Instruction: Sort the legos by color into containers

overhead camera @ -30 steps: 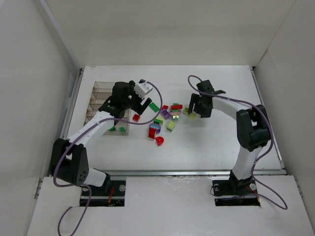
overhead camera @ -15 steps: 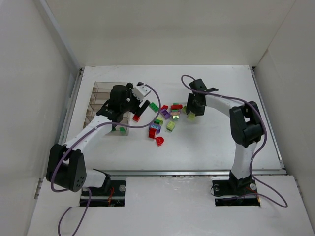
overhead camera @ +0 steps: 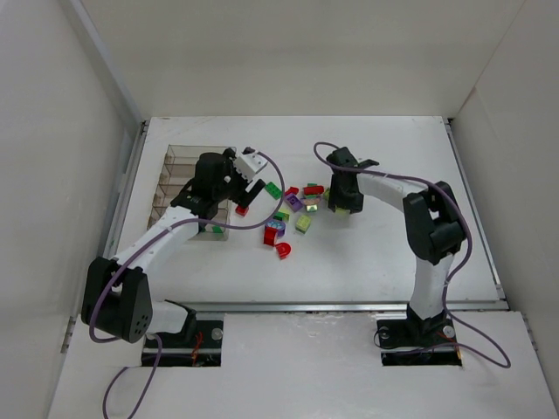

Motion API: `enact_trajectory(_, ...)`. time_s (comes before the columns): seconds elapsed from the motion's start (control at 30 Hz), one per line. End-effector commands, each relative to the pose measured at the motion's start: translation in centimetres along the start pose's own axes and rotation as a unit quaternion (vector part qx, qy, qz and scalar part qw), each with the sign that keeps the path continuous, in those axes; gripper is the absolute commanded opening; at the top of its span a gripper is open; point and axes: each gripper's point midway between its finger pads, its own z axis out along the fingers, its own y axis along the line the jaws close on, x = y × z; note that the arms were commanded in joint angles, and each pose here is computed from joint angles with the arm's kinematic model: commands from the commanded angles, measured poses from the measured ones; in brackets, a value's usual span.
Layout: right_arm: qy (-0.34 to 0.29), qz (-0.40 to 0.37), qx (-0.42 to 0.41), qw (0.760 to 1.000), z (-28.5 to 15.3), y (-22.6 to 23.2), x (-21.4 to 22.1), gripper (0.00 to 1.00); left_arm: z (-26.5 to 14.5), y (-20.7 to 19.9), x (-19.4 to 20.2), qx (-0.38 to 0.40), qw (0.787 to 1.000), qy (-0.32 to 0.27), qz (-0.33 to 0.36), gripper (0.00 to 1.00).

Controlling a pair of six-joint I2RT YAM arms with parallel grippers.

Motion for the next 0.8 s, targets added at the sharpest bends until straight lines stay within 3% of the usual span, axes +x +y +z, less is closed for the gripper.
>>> enact_trajectory(0.0,-0.032,0.008,0.007,0.999,-1.3,0.5,-2.1,0.58,-0.3,0.2,-1.3,-0.004,1.0,-0.025,0.007,0.79)
enact_trajectory(0.17,-0.04,0.01,0.002,0.999,-1.2,1.0,-2.8,0.37,-0.3,-0.1,-1.1,0.002,1.0,-0.023,0.006,0.79)
enact_trajectory(0.2,-0.042,0.01,0.006,0.999,-1.3,0.7,-2.7,0.27,-0.3,-0.1,-1.1,0.002,1.0,-0.023,0.006,0.79)
enact_trajectory(0.33,-0.063,-0.002,-0.006,0.998,-2.7,0.7,-3.6,0.03,-0.3,-0.8,-0.9,0.021,0.999,-0.021,0.012,0.77)
enact_trajectory(0.5,-0.118,-0.039,-0.061,0.99,-7.9,1.4,-6.1,0.0,-0.5,-2.9,-1.8,0.09,0.993,-0.049,0.063,0.74)
enact_trajectory(0.57,-0.137,-0.066,-0.139,0.979,-10.8,3.6,-6.9,0.0,-1.0,-3.4,-3.2,0.11,0.986,-0.082,0.095,0.76)
enact_trajectory(0.7,-0.196,-0.117,-0.303,0.925,-19.2,8.0,-8.8,0.0,-1.7,-4.2,-7.9,0.145,0.96,-0.183,0.152,0.82)
enact_trajectory(0.77,-0.191,-0.142,-0.384,0.892,-21.9,10.5,-7.9,0.0,-2.2,-4.4,-10.9,0.155,0.943,-0.241,0.169,0.84)
